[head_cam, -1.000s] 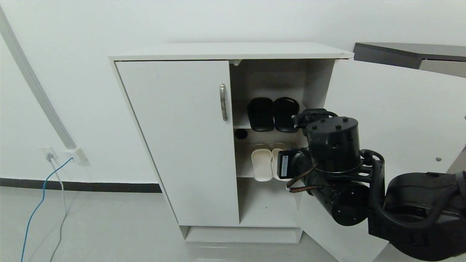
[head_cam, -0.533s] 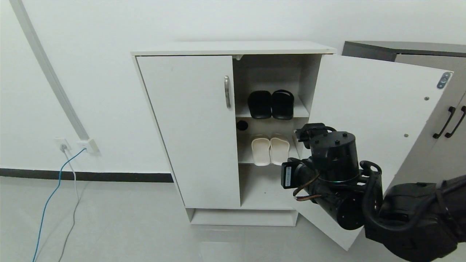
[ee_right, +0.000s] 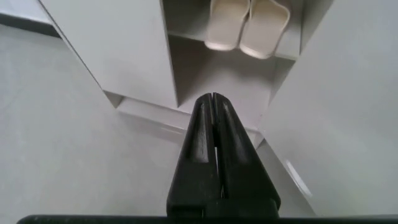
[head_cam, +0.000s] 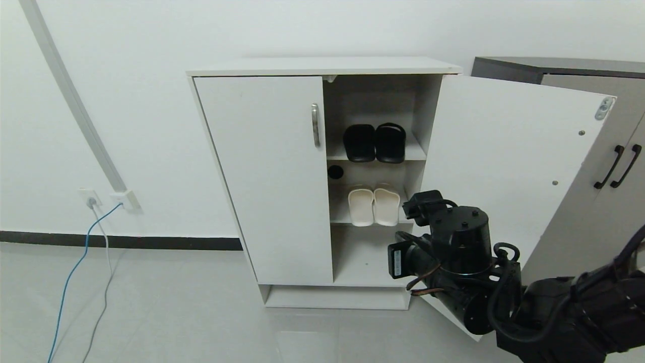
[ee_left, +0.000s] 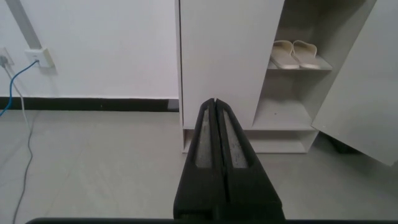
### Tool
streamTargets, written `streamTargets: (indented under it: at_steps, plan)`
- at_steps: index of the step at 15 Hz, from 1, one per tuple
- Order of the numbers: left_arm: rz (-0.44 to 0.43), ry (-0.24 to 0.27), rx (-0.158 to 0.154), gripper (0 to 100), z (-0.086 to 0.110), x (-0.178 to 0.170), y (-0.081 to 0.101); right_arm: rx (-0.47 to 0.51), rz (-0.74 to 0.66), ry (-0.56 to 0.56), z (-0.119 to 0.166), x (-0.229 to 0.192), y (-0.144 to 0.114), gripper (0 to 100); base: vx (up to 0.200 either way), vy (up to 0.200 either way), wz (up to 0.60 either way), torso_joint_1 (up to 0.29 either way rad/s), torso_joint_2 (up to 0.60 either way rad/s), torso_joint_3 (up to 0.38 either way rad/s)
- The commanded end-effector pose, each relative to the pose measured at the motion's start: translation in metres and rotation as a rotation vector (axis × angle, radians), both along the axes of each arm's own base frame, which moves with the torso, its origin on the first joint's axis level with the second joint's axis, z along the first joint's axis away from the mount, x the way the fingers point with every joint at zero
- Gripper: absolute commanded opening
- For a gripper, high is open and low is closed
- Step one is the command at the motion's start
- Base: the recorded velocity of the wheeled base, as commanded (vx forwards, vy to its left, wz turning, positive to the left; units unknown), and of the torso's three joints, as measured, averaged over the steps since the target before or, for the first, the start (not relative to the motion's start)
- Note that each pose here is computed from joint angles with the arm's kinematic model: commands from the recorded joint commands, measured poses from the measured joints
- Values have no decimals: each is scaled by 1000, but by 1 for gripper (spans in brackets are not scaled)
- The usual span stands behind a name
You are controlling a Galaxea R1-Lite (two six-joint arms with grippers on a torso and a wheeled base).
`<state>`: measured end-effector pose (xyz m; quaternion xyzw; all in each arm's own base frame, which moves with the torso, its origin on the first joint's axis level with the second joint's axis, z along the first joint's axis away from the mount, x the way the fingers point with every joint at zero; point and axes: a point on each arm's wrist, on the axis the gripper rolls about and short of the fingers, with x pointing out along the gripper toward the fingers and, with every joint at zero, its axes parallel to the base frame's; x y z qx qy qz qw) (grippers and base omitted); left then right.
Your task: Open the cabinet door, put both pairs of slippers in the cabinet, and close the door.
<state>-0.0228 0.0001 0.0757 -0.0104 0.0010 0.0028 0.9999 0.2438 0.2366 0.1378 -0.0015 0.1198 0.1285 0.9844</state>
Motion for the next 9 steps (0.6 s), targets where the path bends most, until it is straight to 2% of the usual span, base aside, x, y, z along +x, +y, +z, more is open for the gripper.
streamTargets:
  at_steps: [1, 9]
  plan:
    - [1, 1, -1, 0, 0, 0, 0, -9, -1, 7, -3, 0, 1, 0, 0, 0, 0, 0, 0, 0]
    - [1, -1, -2, 0, 0, 0, 0, -17, 1, 7, -4, 1, 1, 0, 0, 0, 0, 0, 0, 0]
